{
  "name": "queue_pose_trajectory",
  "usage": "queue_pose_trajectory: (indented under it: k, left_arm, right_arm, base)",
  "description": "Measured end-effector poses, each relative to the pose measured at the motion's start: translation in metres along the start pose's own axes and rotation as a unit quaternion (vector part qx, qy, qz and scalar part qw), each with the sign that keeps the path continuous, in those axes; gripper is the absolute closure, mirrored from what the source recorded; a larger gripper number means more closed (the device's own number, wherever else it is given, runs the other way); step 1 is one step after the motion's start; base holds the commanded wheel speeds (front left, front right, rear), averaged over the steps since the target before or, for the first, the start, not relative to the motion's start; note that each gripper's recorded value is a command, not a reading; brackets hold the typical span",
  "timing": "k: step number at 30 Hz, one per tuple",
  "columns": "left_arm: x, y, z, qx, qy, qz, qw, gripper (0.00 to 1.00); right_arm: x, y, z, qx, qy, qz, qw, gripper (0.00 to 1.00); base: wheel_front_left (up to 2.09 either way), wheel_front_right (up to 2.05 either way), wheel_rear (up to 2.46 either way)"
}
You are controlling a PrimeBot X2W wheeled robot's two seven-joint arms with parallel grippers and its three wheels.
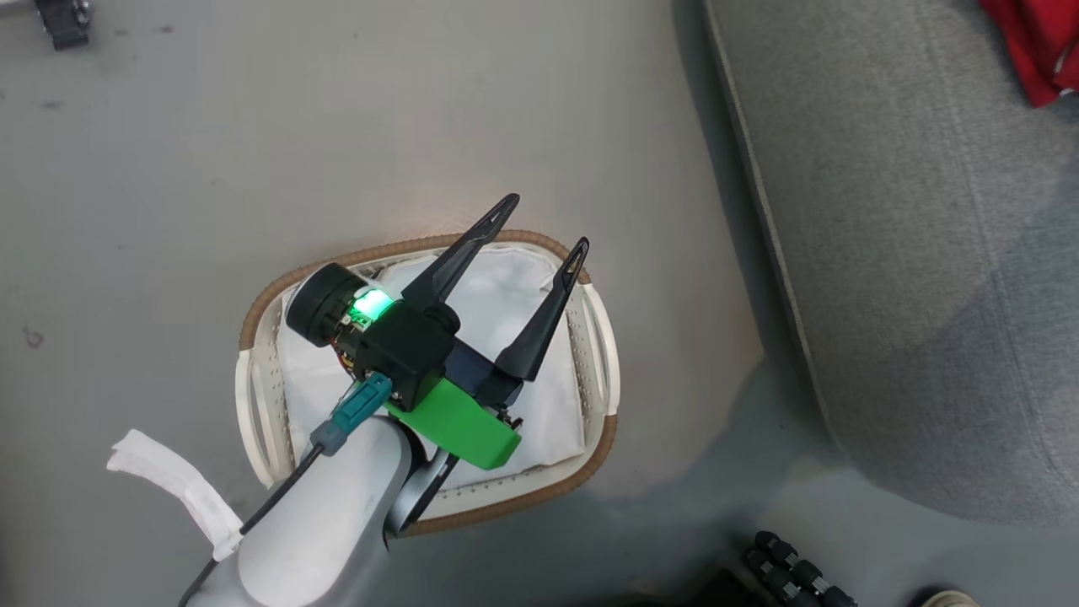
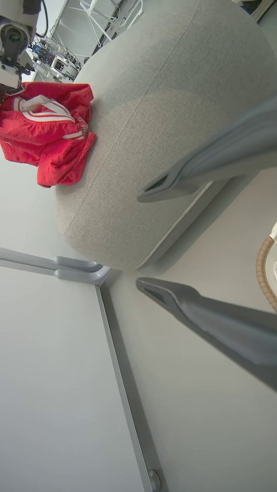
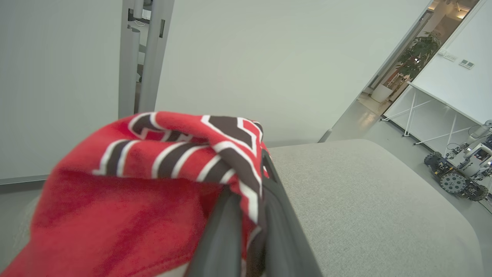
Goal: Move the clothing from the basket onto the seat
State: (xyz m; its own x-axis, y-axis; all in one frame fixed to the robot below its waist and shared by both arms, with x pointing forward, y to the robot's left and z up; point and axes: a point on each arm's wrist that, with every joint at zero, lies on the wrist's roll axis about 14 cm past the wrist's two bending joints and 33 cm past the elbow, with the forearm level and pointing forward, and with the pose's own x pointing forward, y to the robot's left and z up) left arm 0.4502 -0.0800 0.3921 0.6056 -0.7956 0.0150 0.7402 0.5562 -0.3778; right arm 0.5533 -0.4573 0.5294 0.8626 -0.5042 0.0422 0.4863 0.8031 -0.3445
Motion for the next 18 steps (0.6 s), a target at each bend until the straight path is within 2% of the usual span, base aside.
queue_pose_trajectory:
  k: [3,5,6,7,8,15,18]
  left_arm:
    - [-0.006,0.015,-0.013,-0.007,0.013,0.018,1.0,0.0]
    - [-0.011,0.024,-0.023,-0.011,0.024,0.031,0.999,0.0]
    - [-0.013,0.028,-0.027,-0.014,0.028,0.037,0.999,0.0]
    - [-0.016,0.033,-0.03,-0.015,0.032,0.044,0.998,0.0]
    - [-0.018,0.035,-0.032,-0.016,0.035,0.047,0.998,0.0]
    - [-0.022,0.039,-0.03,-0.008,0.04,0.058,0.997,0.0]
    - [-0.023,0.035,-0.025,-0.005,0.038,0.06,0.997,0.0]
  right_arm:
    - [-0.005,0.021,-0.047,0.006,0.043,0.007,0.999,0.97]
    - [-0.01,0.033,-0.075,0.016,0.067,0.009,0.998,0.68]
    - [-0.014,0.04,-0.088,0.018,0.079,0.012,0.997,0.41]
    - [-0.017,0.046,-0.098,0.026,0.087,0.013,0.996,0.06]
    - [-0.019,0.05,-0.104,0.034,0.091,0.012,0.995,0.0]
    - [-0.049,0.064,-0.126,0.056,0.111,0.024,0.992,0.0]
    - [-0.061,0.062,-0.122,0.059,0.11,0.03,0.992,0.0]
  base:
    - [0.0,0.0,0.0]
    - [0.0,0.0,0.0]
    - [0.0,0.0,0.0]
    - [0.0,0.0,0.0]
    - [0.0,0.0,0.0]
    - [0.0,0.0,0.0]
    - [0.0,0.0,0.0]
